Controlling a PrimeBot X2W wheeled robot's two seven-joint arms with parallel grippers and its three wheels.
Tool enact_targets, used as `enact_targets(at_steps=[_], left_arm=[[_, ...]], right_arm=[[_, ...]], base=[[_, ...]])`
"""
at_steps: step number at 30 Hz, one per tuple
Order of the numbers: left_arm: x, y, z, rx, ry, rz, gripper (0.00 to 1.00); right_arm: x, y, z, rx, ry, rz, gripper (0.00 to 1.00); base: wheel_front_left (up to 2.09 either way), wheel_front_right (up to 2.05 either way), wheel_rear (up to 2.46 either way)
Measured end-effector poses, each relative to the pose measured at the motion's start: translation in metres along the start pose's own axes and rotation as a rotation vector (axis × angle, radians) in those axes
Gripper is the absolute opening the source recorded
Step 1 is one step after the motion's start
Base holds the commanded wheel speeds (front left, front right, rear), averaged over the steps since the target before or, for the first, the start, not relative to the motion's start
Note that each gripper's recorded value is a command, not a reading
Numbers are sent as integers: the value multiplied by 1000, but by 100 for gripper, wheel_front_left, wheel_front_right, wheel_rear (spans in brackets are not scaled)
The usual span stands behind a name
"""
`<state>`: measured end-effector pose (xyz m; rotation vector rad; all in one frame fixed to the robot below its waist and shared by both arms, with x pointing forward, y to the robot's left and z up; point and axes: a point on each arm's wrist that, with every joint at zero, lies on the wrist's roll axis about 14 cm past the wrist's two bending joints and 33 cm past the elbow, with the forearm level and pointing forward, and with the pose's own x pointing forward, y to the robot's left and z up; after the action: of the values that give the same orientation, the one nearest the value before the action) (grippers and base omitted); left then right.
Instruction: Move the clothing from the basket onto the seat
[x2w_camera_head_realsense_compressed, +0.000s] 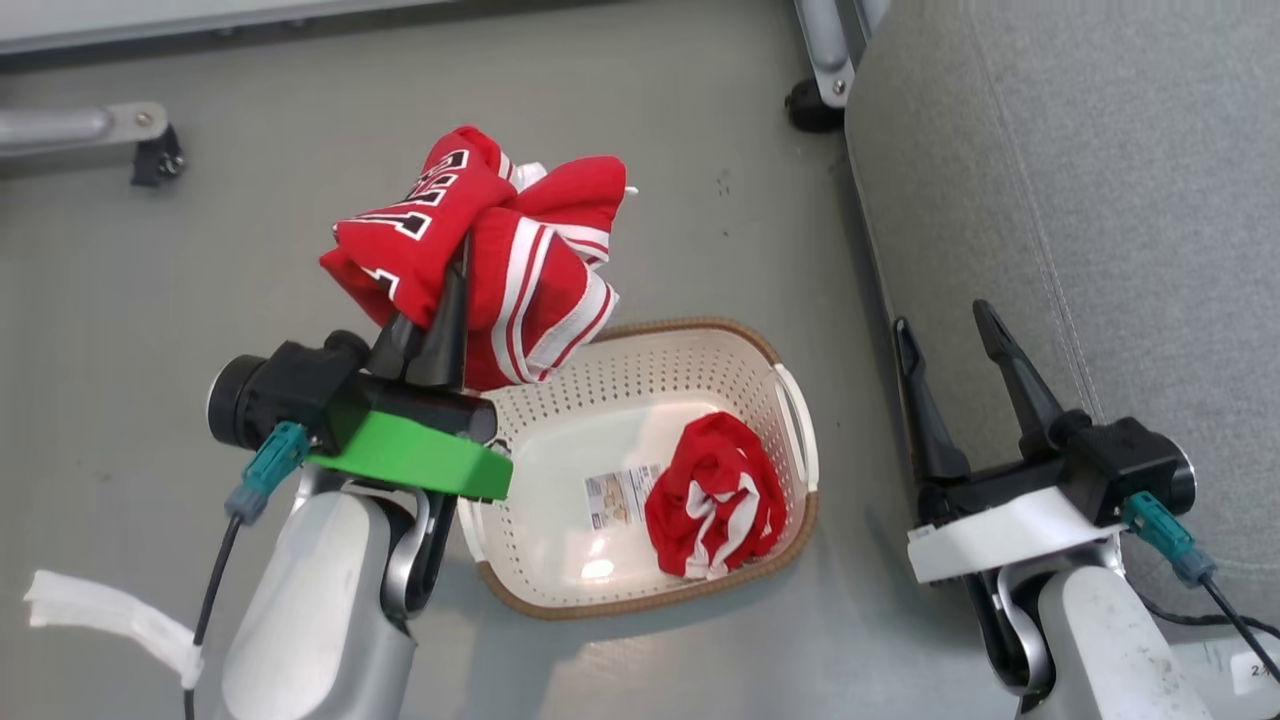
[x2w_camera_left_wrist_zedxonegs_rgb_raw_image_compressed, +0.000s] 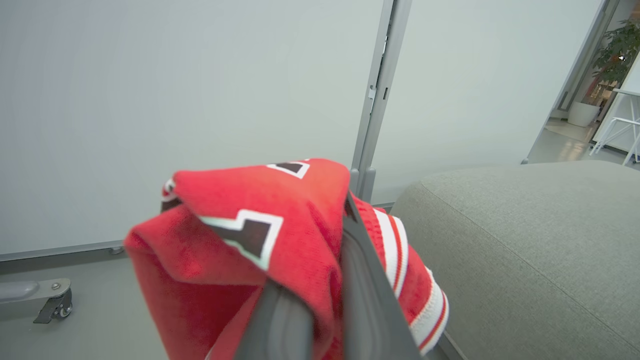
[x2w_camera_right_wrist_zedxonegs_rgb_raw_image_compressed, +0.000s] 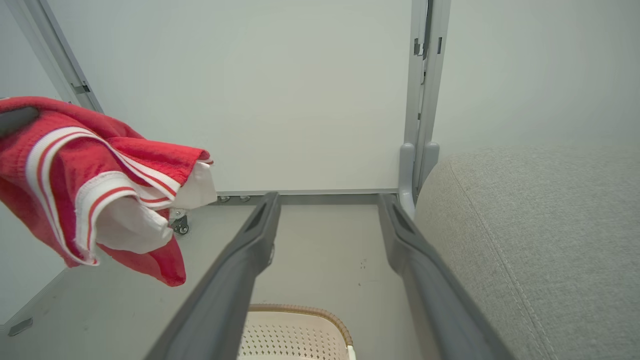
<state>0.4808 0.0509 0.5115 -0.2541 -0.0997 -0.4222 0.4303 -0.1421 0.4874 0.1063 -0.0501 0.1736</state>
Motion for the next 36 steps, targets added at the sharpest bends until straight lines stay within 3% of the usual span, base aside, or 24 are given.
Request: enact_targets(at_steps=[11, 25, 36], left_arm=[[-36, -24, 70, 24, -178, -19, 0], [-71, -60, 88, 32, -215, -68, 0], [-72, -63, 90, 27, -223, -73, 0]], right_arm=[[-22, 19, 21, 3, -24, 39, 100], [-54, 31, 33, 20, -31, 51, 100], [-56, 32, 35, 22, -31, 53, 100]], base=[[0, 0, 0], [0, 0, 0], [0, 0, 0]])
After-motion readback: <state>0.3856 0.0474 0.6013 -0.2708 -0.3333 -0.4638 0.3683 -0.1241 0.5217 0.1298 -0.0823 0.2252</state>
